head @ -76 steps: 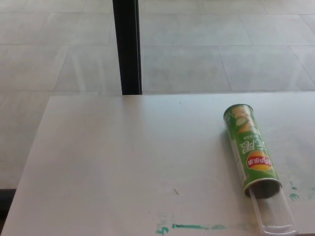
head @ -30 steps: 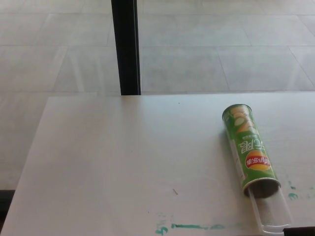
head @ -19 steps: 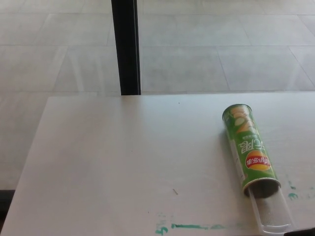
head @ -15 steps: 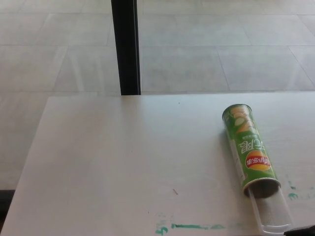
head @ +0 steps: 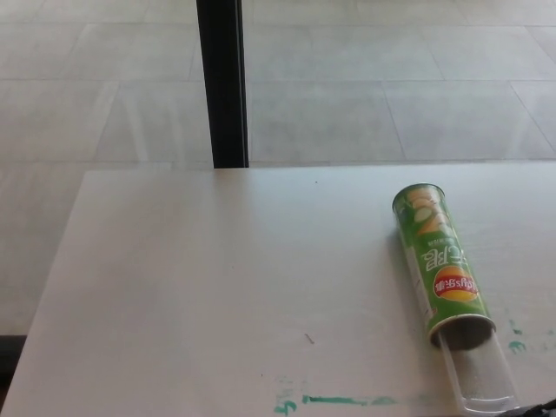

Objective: Use the right hand as a fist to push the chips tray inside its container kept in the middle of the desk

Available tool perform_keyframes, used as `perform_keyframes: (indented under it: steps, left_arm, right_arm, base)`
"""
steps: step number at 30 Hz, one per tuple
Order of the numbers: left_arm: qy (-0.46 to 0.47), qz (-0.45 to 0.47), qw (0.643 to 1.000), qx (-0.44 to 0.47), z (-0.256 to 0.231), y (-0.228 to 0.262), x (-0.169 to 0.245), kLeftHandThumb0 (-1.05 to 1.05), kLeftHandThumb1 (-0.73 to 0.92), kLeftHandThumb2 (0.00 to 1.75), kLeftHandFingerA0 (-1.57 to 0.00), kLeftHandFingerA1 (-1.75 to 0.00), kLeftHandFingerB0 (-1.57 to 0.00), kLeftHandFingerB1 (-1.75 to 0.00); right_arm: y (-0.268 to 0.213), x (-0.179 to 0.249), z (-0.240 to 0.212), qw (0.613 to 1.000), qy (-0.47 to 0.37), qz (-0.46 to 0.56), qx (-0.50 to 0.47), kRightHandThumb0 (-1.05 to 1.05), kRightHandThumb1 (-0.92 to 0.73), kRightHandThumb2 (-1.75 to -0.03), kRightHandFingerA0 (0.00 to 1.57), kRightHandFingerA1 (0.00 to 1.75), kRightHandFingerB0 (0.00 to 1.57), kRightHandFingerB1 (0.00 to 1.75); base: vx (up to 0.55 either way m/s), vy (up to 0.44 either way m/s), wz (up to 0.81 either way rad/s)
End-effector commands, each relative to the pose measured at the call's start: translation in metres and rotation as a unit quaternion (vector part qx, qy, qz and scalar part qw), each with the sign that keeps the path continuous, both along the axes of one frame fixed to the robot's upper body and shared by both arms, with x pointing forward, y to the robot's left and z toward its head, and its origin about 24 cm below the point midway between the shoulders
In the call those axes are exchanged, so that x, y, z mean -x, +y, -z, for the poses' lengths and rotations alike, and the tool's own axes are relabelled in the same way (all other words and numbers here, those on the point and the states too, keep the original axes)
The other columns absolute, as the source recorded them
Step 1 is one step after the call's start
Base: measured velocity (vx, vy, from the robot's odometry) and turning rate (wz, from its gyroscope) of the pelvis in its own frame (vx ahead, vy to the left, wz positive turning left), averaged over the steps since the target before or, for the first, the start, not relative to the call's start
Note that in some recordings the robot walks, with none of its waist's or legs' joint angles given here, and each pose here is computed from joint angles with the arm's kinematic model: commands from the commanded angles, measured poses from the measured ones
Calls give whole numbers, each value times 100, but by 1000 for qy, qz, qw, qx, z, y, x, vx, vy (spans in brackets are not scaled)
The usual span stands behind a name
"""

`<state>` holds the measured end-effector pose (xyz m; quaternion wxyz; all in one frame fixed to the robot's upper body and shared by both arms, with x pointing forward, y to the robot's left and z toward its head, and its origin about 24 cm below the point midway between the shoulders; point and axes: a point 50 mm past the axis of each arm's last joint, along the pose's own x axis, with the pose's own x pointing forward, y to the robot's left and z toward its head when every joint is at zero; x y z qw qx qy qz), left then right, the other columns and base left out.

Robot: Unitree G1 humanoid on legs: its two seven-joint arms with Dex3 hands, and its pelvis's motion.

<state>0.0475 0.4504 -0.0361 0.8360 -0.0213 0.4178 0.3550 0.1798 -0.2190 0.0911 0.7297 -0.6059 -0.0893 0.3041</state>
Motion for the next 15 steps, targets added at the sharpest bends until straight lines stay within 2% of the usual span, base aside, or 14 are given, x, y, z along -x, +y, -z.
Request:
perform_keyframes:
  steps: [1,2,3,4,5,8,9,11,12,13,15]
  left_arm:
    - [2,-14,1000,-13,-10,10,3,-44,42,160,-30,-93,-9,-72]
    - [-6,-21,1000,-9,-10,9,3,-44,38,163,-31,-97,-10,-76]
    - [2,-17,1000,-17,-9,9,4,-45,39,161,-36,-98,-14,-77]
    - [2,-19,1000,-18,-9,9,5,-47,39,161,-36,-98,-12,-76]
    - [3,-15,1000,-16,-9,9,6,-46,40,162,-32,-95,-10,-75]
    - [-3,-18,1000,-10,-9,9,8,-44,41,163,-32,-96,-11,-76]
    - [2,-22,1000,-14,-8,9,9,-45,41,160,-32,-96,-12,-75]
    - [3,-20,1000,-16,-9,9,10,-47,36,164,-35,-99,-18,-81]
    - [-2,-23,1000,-13,-9,9,9,-46,35,166,-36,-102,-20,-84]
    - [-2,-25,1000,-14,-9,9,10,-47,35,166,-41,-106,-18,-82]
    - [2,-29,999,-17,-7,9,11,-47,35,167,-40,-106,-18,-83]
  right_arm:
    - [-6,-4,25,984,-38,-10,174,-73,-92,-68,89,81,71,50]
    - [-7,-4,27,984,-35,-8,176,-66,-76,-118,85,84,64,65]
    - [-8,-4,29,983,-29,-6,183,-74,-92,-68,86,81,70,49]
    - [-8,-4,31,981,-29,-6,191,-75,-92,-69,87,84,71,49]
    - [-9,-5,31,980,-28,-5,196,-69,-77,-119,84,86,63,64]
    - [-10,-8,29,978,-28,-3,205,-66,-75,-119,85,88,64,65]
    - [-10,-10,25,978,-39,2,206,-75,-92,-67,87,92,71,52]
    - [-11,-10,25,978,-41,3,206,-75,-92,-69,87,94,70,53]
    - [-11,-11,24,977,-45,6,208,-68,-77,-119,84,90,62,65]
    - [-10,-13,21,978,-51,10,204,-74,-92,-69,89,93,70,48]
    - [-9,-16,15,977,-56,18,204,-75,-92,-69,87,90,67,49]
  base:
    - [0,0,0]
    - [0,0,0]
    - [0,0,0]
    - [0,0,0]
    - [0,0,0]
    - [0,0,0]
    - [0,0,0]
    - [0,0,0]
    - [0,0,0]
    - [0,0,0]
    - [0,0,0]
